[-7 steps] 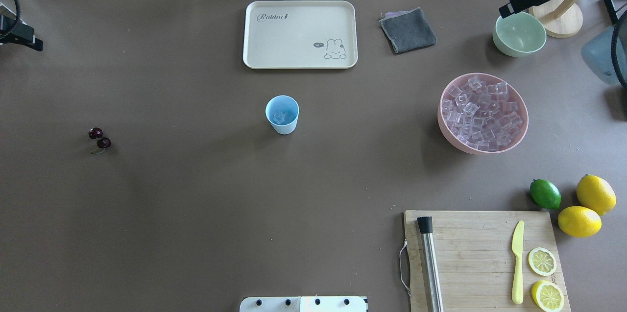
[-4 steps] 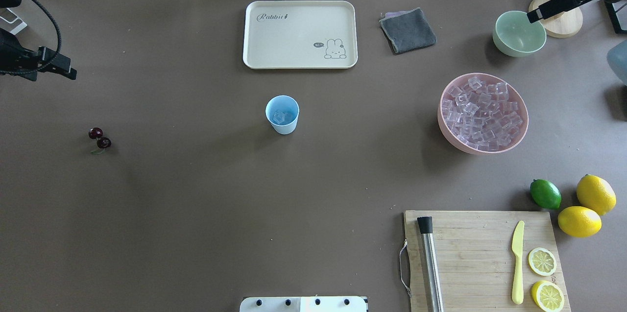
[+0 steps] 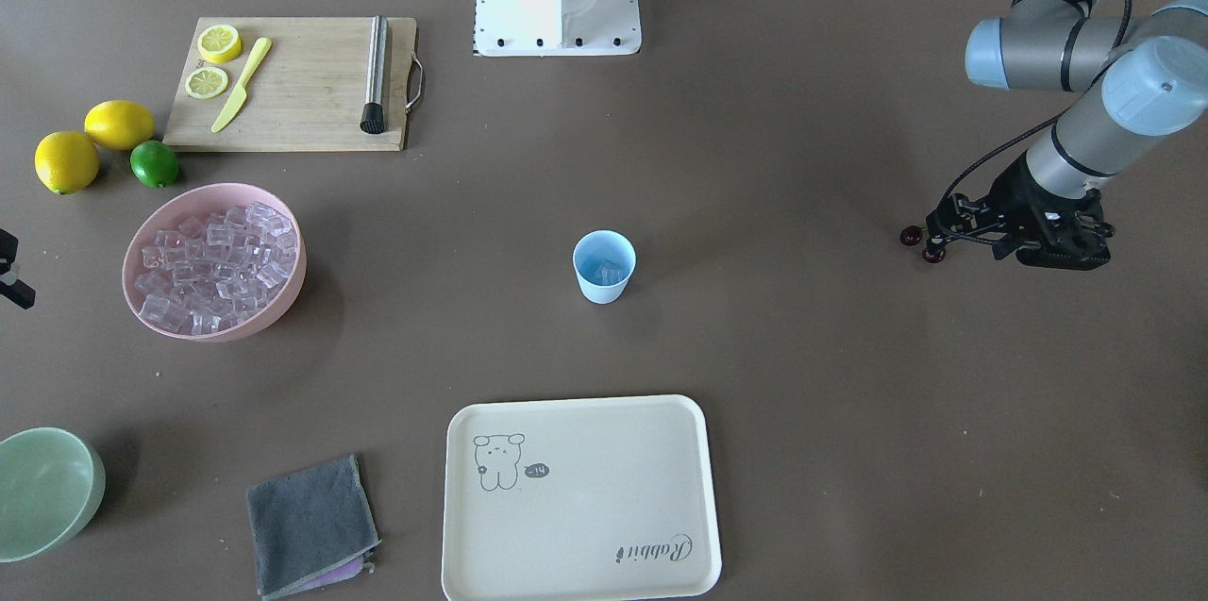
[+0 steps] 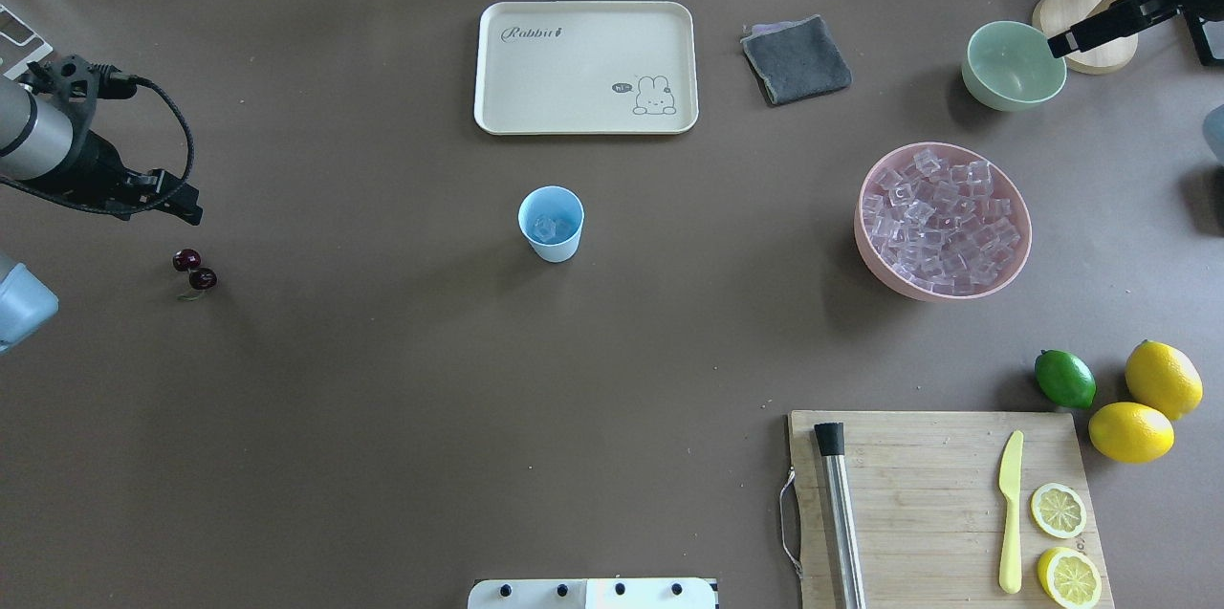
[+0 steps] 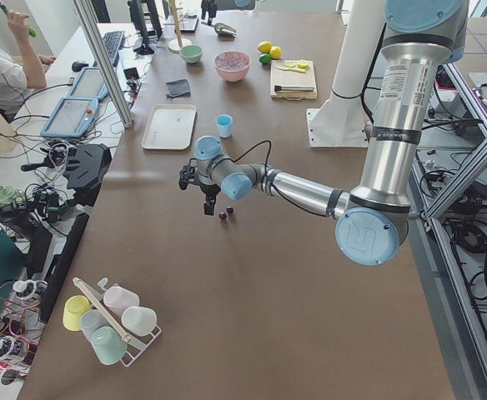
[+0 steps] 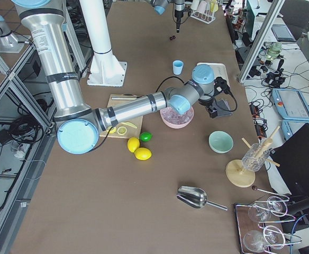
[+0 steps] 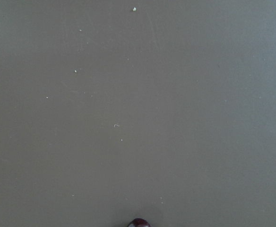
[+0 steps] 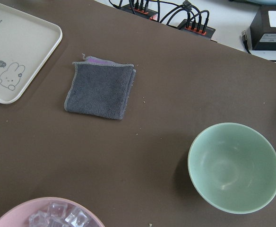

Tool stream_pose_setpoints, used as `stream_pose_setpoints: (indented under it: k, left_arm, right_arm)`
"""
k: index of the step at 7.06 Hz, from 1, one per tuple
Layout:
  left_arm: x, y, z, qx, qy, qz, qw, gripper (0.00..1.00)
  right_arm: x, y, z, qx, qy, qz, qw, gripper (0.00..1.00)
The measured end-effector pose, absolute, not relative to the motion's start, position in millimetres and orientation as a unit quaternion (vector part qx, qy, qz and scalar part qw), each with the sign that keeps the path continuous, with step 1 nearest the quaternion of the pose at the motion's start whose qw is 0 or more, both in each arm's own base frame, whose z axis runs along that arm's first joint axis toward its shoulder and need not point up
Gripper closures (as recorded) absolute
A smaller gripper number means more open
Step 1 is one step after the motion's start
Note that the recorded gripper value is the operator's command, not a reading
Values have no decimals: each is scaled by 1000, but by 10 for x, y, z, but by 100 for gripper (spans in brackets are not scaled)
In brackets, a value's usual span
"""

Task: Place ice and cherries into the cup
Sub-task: 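Move the left gripper down toward the dark red cherries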

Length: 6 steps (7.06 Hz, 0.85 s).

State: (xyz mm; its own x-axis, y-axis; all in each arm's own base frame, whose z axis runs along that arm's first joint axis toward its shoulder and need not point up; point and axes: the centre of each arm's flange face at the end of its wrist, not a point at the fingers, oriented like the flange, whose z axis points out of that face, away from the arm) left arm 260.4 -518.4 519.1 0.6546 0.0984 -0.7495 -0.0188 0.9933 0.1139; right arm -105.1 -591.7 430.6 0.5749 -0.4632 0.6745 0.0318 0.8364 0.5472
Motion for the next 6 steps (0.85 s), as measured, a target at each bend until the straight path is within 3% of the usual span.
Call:
stream_pose_setpoints:
  k: [4,6]
  left_arm:
    - [2811,-5167,5612,62,429,49,900,8]
    - [2829,-5161,5587,65,430,52,899,16]
  right_arm:
    - [-896,-5696,4473,264,-437,-145,847,0]
    - [-874,-5662,4496,264,-437,-143,848,0]
